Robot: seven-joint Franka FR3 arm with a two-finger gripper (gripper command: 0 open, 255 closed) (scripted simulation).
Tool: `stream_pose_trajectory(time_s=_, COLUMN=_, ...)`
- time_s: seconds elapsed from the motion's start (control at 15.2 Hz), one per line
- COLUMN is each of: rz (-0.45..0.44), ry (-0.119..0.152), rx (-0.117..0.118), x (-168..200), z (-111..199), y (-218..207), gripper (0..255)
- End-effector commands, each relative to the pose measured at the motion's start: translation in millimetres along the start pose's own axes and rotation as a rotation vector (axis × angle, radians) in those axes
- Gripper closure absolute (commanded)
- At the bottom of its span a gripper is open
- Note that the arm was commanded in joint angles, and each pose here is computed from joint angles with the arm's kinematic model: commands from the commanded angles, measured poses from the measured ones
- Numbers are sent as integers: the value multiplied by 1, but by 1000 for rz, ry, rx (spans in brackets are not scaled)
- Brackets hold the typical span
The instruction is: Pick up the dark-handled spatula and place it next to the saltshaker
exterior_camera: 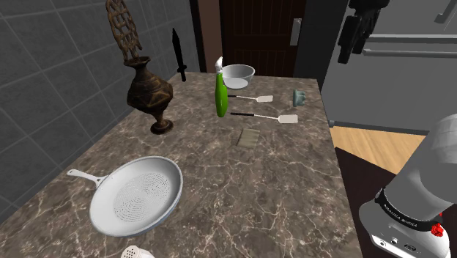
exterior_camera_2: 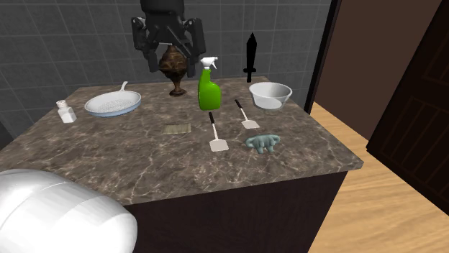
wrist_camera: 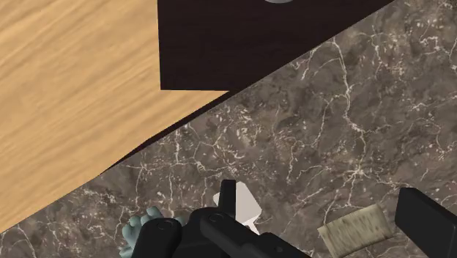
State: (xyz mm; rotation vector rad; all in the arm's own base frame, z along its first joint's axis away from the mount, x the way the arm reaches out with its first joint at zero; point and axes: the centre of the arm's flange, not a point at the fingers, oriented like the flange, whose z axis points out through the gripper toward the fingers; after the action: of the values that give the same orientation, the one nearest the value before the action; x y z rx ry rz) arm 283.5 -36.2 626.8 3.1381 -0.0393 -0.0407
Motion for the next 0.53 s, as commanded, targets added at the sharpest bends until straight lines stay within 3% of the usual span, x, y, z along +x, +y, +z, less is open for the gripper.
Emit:
stream_pose_trajectory(time_s=0.0, rz=0, ry=0, rx=0, x=0, z=0, y=0, gripper=0)
stream_pose_trajectory(time_s=0.46, rz=-146, ry=24, rx=4, x=61, z=65, y=9, gripper=0)
